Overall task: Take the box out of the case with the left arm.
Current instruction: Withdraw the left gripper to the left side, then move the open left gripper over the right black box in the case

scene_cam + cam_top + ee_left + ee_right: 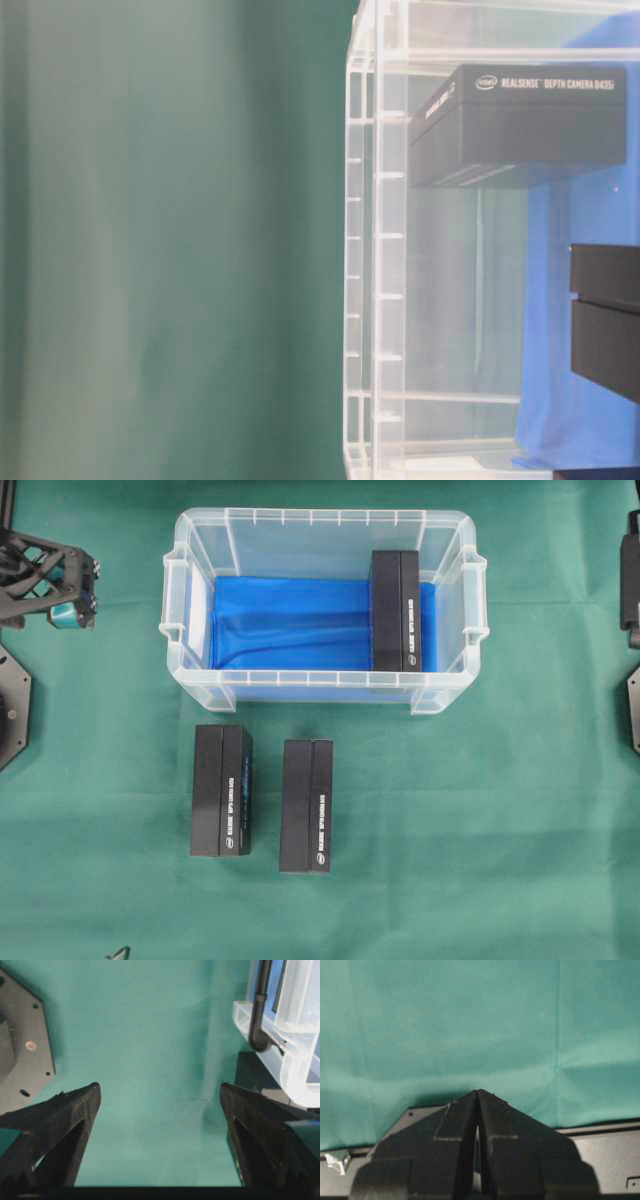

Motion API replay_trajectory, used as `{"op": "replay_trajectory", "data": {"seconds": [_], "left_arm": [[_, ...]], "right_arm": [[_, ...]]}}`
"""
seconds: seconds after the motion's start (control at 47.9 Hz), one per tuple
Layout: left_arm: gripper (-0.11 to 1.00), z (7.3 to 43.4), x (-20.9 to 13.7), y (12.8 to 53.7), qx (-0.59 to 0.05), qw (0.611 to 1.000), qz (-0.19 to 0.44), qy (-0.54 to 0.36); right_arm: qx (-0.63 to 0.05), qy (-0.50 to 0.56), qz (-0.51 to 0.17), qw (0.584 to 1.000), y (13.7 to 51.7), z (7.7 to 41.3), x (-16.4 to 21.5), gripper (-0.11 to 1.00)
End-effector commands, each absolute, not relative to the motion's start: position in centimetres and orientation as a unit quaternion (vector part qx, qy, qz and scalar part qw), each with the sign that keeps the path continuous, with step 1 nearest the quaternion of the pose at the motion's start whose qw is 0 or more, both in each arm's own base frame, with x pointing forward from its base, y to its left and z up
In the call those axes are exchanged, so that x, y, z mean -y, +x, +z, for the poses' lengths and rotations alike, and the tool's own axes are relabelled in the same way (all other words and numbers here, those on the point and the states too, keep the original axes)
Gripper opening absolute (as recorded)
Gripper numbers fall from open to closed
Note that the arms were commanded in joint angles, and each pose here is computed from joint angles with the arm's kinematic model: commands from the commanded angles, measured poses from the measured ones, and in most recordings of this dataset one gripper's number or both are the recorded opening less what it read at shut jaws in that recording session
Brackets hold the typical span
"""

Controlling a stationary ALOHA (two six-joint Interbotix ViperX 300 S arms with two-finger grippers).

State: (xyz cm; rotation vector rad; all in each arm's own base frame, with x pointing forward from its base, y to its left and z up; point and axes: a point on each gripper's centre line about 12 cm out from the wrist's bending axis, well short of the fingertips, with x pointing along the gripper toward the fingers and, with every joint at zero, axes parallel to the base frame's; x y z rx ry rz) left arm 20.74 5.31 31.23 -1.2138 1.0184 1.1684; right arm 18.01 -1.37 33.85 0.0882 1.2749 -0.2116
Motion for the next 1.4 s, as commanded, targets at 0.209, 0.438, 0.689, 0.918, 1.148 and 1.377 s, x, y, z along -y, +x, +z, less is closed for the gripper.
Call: {"op": "replay_trajectory", "data": {"seconds": [0.209,0.438,0.689,0.918,1.148,1.377], "left_arm": [[0.97,32.7,-6.0,25.1,-0.413,0.57,0.478,-0.526],[0.97,34.1,-6.6,30.1,-0.411,0.58,0.468,-0.525],[0.97,35.9,-6.6,36.1,-0.404,0.602,0.446,-0.526],[0.97,36.1,-7.2,40.4,-0.405,0.622,0.428,-0.515],[0.97,36.2,-7.8,44.4,-0.394,0.635,0.417,-0.518],[0.97,36.5,-8.0,46.8,-0.389,0.638,0.414,-0.52]], "right_arm": [[-0.588,0.042,-0.099,0.802,18.1,34.2,1.4,0.01],[-0.588,0.042,-0.099,0.802,18.1,34.2,1.4,0.01],[-0.588,0.042,-0.099,0.802,18.1,34.1,1.4,0.01],[-0.588,0.042,-0.098,0.801,18.1,34.1,1.4,0.01],[-0.588,0.043,-0.098,0.802,18.1,34.1,1.4,0.01],[-0.587,0.043,-0.098,0.802,18.0,34.1,1.4,0.01]]}}
